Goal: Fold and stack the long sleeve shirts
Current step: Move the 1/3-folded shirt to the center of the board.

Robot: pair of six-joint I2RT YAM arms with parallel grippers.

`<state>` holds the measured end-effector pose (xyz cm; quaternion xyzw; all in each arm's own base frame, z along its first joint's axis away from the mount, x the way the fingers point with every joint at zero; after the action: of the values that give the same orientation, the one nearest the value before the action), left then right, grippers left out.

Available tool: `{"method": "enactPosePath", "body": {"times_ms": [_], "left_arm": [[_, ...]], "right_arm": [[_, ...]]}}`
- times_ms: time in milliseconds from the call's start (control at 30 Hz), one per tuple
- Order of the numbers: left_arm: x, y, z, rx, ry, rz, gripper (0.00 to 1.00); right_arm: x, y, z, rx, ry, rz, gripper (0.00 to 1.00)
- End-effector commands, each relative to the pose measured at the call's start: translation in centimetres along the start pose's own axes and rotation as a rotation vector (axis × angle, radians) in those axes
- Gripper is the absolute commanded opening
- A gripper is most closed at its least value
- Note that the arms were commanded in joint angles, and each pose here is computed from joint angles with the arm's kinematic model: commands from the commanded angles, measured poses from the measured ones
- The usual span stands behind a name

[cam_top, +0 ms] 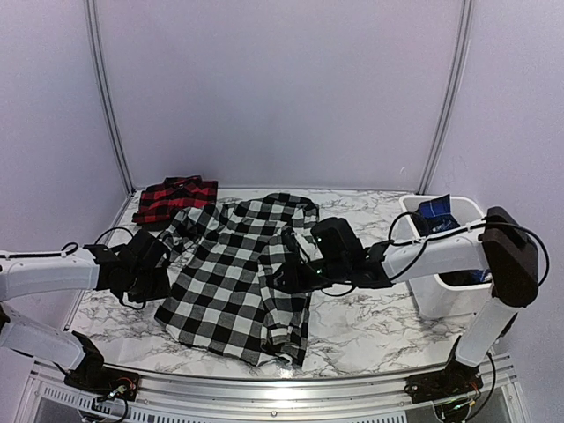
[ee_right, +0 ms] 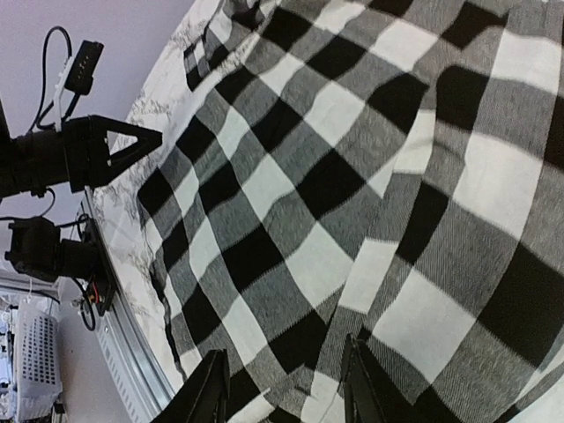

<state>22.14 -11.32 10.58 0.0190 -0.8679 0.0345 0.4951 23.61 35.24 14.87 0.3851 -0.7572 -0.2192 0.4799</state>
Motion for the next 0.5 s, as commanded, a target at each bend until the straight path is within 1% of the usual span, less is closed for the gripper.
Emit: {"method": "enactPosePath", "body": {"times_ms": [0, 100, 200, 300, 467], "left_arm": [[-0.3, 0.9, 2.1, 0.028, 0.072, -0.003, 0.48], [-0.5, 1.2, 2.9, 0.027, 0.093, -0.004, 0.47], [-0.7, 1.2, 3.6, 0.028, 0.116, 0.013, 0.43], [-1.0, 1.2, 4.3, 0.018, 0.14, 0.034, 0.38], [-1.6, 0.8, 5.5, -0.008, 0.176, 0.078, 0.24]], "right_arm": [[-0.4, -0.9, 3.1, -0.019, 0.078, 0.014, 0.4], [-1.1, -1.1, 4.8, -0.027, 0.124, 0.008, 0.39], [-1.8, -1.4, 6.3, -0.034, 0.158, 0.014, 0.39], [-1.8, -2.6, 7.4, -0.051, 0.175, 0.06, 0.39], [-0.8, -4.6, 8.7, -0.072, 0.183, 0.15, 0.38]]}}
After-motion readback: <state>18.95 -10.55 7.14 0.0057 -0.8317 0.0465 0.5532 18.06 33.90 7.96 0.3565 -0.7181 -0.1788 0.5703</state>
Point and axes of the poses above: each gripper's point midway between its finger pads, its own x axis back along the fingers, its own y axis along the line the jaws close on, z = x × y, the point moved 6 cm from there along x, back along the fingers, and after that the axes turned 9 degrees about -x, right-handed, at the moved point
